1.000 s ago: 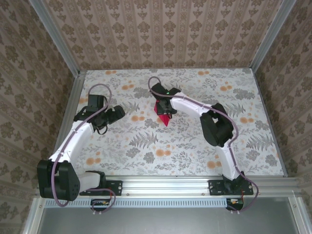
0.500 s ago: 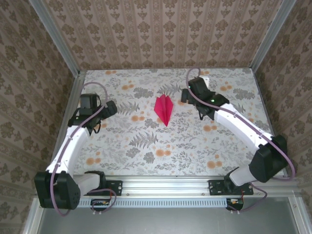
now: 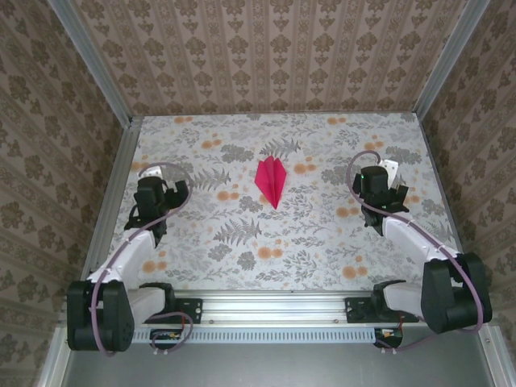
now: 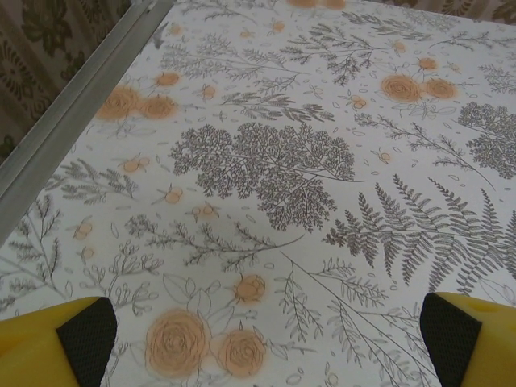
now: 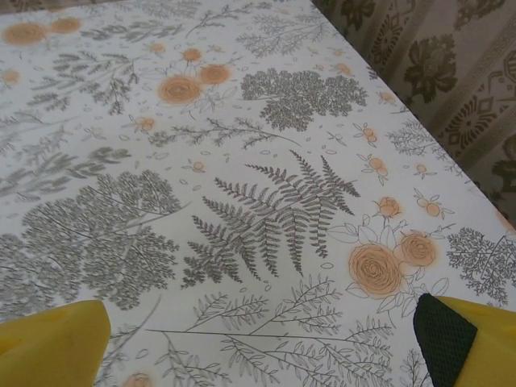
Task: Fold a paper plane with a square sheet of paper (pick it up from the middle)
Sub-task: Reset both arms
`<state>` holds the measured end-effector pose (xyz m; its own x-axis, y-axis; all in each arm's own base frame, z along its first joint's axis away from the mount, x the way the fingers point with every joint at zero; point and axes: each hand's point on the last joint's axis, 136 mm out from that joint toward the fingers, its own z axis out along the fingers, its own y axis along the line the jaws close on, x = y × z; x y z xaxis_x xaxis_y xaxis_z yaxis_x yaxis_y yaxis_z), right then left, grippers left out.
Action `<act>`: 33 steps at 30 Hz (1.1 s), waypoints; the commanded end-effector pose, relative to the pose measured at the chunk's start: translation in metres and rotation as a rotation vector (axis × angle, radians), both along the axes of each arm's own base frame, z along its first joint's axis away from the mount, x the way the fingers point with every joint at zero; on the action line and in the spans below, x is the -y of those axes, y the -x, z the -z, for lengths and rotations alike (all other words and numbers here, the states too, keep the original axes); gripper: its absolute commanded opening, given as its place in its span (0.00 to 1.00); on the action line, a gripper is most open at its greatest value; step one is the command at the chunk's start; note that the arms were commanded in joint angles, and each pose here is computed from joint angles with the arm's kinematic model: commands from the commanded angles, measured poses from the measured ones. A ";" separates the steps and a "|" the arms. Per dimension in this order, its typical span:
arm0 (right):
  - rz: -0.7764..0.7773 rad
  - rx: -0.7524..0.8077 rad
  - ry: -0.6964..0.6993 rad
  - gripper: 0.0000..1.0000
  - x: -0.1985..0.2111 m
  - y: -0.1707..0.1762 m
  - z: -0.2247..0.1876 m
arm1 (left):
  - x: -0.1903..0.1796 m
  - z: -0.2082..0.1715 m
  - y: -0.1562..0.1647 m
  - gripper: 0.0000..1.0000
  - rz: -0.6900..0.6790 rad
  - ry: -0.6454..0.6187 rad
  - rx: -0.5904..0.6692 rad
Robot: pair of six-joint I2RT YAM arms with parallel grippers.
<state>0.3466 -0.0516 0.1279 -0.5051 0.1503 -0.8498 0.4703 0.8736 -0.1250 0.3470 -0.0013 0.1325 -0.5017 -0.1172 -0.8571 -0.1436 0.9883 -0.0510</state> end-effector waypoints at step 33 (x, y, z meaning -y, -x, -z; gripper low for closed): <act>-0.354 0.269 -0.030 1.00 -0.035 -0.051 0.026 | 0.004 0.041 -0.052 1.00 0.207 -0.127 0.132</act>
<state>0.3916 -0.0182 0.0911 -0.3319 0.0357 -0.9426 0.1672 0.9857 -0.0215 0.3903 -0.0100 0.0800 -0.4177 0.0609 -0.9065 0.0793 0.9964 0.0304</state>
